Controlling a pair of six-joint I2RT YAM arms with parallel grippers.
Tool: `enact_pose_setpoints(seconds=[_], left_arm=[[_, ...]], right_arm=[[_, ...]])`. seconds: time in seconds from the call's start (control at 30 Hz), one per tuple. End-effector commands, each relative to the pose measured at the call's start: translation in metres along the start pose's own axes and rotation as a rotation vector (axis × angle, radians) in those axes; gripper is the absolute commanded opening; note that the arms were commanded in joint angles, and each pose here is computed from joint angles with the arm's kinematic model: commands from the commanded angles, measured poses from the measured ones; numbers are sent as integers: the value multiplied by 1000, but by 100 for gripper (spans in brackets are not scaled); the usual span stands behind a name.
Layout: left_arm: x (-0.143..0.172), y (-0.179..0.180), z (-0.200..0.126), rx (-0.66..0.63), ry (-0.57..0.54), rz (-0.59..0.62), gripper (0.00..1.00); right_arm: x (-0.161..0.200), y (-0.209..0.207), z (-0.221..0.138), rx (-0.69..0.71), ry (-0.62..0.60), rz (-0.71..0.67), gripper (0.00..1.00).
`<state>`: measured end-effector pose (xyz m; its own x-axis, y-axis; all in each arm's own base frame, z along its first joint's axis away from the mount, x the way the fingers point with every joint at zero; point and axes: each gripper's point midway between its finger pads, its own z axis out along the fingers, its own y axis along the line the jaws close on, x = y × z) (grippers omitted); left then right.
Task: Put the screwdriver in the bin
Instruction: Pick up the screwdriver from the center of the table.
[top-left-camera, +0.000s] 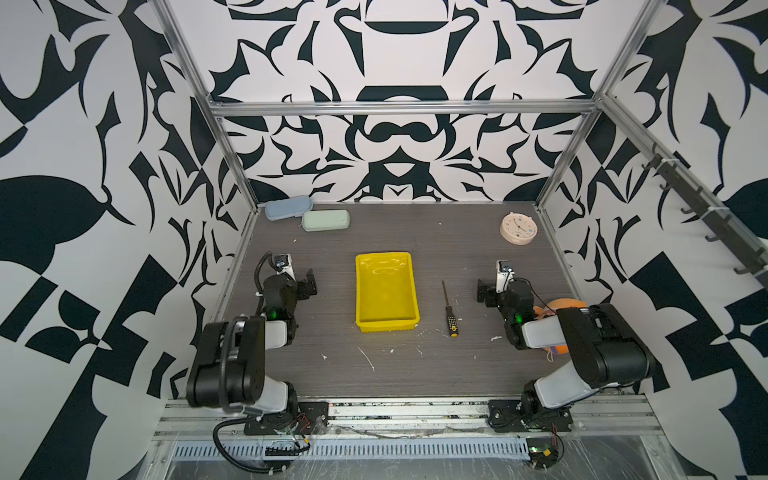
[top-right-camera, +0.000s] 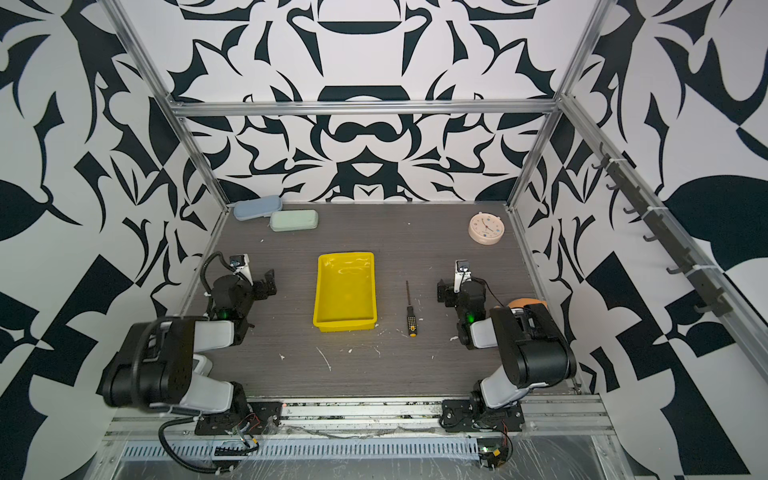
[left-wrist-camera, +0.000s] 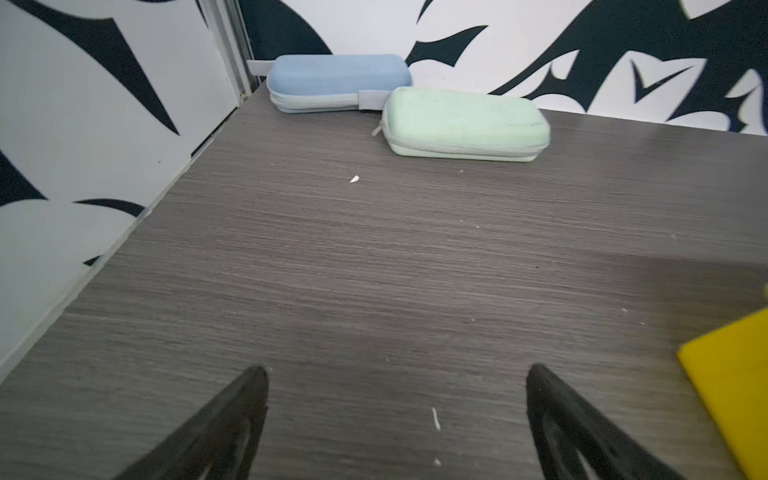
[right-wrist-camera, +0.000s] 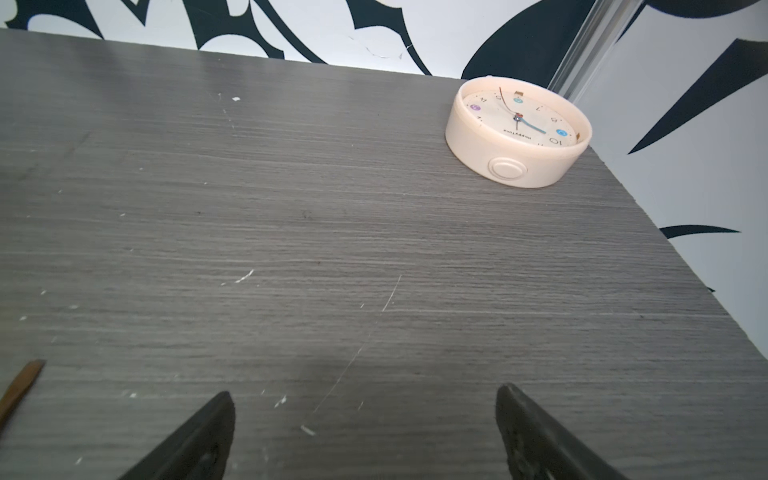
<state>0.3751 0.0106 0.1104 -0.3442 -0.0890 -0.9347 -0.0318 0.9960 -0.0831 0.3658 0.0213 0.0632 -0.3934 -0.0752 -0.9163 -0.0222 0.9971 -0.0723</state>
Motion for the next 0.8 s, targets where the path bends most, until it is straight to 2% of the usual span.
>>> enact_pose_setpoints(seconds=[0.0, 0.1, 0.17, 0.2, 0.3, 0.4, 0.57, 0.67, 0.77], left_arm=[[-57, -21, -33, 93, -14, -78, 99], [-82, -35, -67, 138, 13, -259, 99], [-71, -37, -84, 127, 99, -440, 99], [-60, -43, -91, 152, 157, -465, 99], [-21, -62, -98, 257, 266, -466, 99], [10, -57, -93, 214, 333, -516, 99], [11, -54, -88, 191, 346, -518, 99], [25, -42, -90, 107, 379, -563, 99], [24, -37, -92, 77, 359, -574, 99]], right_arm=[[-31, 7, -11, -14, -120, -31, 100], [-32, 7, -10, -4, -120, -35, 100], [-31, 8, -10, 1, -114, -42, 100], [-31, 8, -9, 0, -114, -44, 100], [-32, 11, -16, -19, -144, -49, 100], [-32, 8, -20, -6, -162, -39, 100], [-38, 12, -19, -4, -140, -59, 100], [-45, 11, -29, -4, -152, -44, 100], [-63, 6, -44, 7, -147, 8, 100]])
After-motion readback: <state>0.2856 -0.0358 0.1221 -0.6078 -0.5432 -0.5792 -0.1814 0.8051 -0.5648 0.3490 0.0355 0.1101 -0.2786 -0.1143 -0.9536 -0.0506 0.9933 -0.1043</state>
